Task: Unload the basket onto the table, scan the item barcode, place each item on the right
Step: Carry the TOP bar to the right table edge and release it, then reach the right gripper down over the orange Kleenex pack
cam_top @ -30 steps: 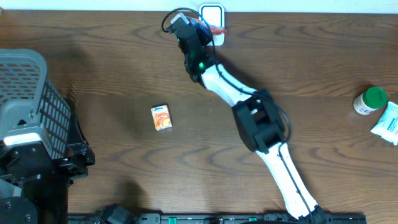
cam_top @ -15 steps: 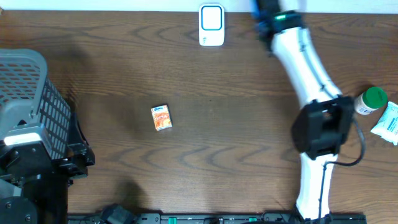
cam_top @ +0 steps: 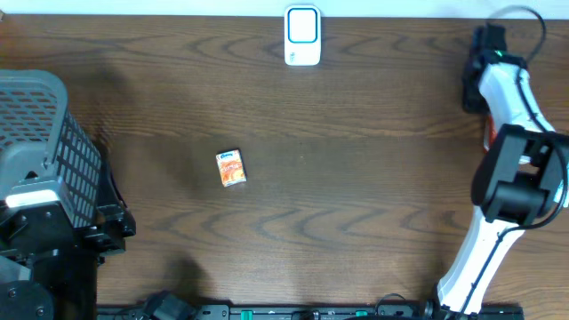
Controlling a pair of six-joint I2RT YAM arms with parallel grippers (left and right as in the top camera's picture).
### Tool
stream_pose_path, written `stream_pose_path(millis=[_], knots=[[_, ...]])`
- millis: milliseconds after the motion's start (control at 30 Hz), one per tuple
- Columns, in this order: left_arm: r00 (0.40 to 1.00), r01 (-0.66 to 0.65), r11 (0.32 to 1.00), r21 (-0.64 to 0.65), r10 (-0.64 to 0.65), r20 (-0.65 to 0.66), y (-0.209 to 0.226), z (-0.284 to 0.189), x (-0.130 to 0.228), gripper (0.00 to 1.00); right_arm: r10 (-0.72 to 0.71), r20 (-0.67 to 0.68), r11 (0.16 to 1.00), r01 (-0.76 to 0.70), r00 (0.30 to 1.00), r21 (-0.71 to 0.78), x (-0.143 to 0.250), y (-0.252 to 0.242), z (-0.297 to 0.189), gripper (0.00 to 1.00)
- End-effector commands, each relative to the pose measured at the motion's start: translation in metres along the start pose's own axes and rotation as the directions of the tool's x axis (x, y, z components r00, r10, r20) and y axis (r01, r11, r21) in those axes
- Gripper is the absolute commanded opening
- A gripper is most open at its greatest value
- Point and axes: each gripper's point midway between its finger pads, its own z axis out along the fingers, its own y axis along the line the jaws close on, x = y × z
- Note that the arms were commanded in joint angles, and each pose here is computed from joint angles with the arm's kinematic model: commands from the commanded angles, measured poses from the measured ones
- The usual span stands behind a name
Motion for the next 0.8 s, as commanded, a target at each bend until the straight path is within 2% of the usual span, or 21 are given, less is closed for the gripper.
stream_pose_path(millis=[0,67,100,133,167,200,233,333,500,633,767], knots=[[1.000,0.008,1.000,-0.006,-0.008,0.007,0.003,-0.002,-0.001,0.82,0.051,-0.069,0.999,-0.050,0.996,0.018,0.027,-0.017,0.029,0.01],[1.000,0.007,1.000,-0.006,-0.007,0.006,0.003,-0.002,-0.001,0.82,0.106,-0.086,0.994,-0.103,0.991,0.028,0.033,-0.026,0.037,0.01],[1.000,0.004,1.000,-0.006,-0.004,0.003,0.003,-0.002,0.000,0.82,0.127,-0.089,0.992,-0.125,0.988,0.027,0.033,-0.029,0.037,0.08],[1.000,0.001,1.000,-0.006,-0.001,0.000,0.003,-0.002,0.001,0.82,0.133,-0.086,0.991,-0.133,0.987,0.005,0.030,-0.029,0.032,0.28],[1.000,-0.003,1.000,-0.006,0.003,-0.005,0.003,-0.002,0.002,0.82,0.136,-0.078,0.990,-0.138,0.988,-0.019,0.026,-0.028,0.027,0.59],[1.000,-0.007,1.000,-0.007,0.007,-0.009,0.003,-0.002,0.003,0.82,0.143,-0.043,0.985,-0.147,0.989,-0.092,0.010,-0.024,0.005,0.95],[1.000,-0.006,1.000,-0.007,0.006,-0.009,0.003,-0.002,0.003,0.82,0.147,-0.016,0.980,-0.148,0.989,-0.132,-0.001,-0.022,-0.011,0.99],[1.000,-0.007,1.000,-0.007,0.007,-0.009,0.003,-0.002,0.003,0.82,0.164,0.084,0.949,-0.134,0.983,-0.286,-0.034,-0.010,-0.069,0.99],[1.000,-0.007,1.000,-0.007,0.007,-0.009,0.003,-0.002,0.003,0.82,0.152,0.235,0.803,0.019,0.960,-0.596,-0.057,0.045,-0.193,0.99],[1.000,-0.007,1.000,-0.007,0.007,-0.009,0.003,-0.002,0.003,0.82,0.079,0.261,0.705,0.131,0.962,-0.697,-0.035,0.115,-0.261,0.99],[1.000,-0.007,1.000,-0.007,0.007,-0.009,0.003,-0.002,0.003,0.82,-0.092,0.295,0.582,0.292,0.951,-0.759,0.020,0.204,-0.321,0.99]])
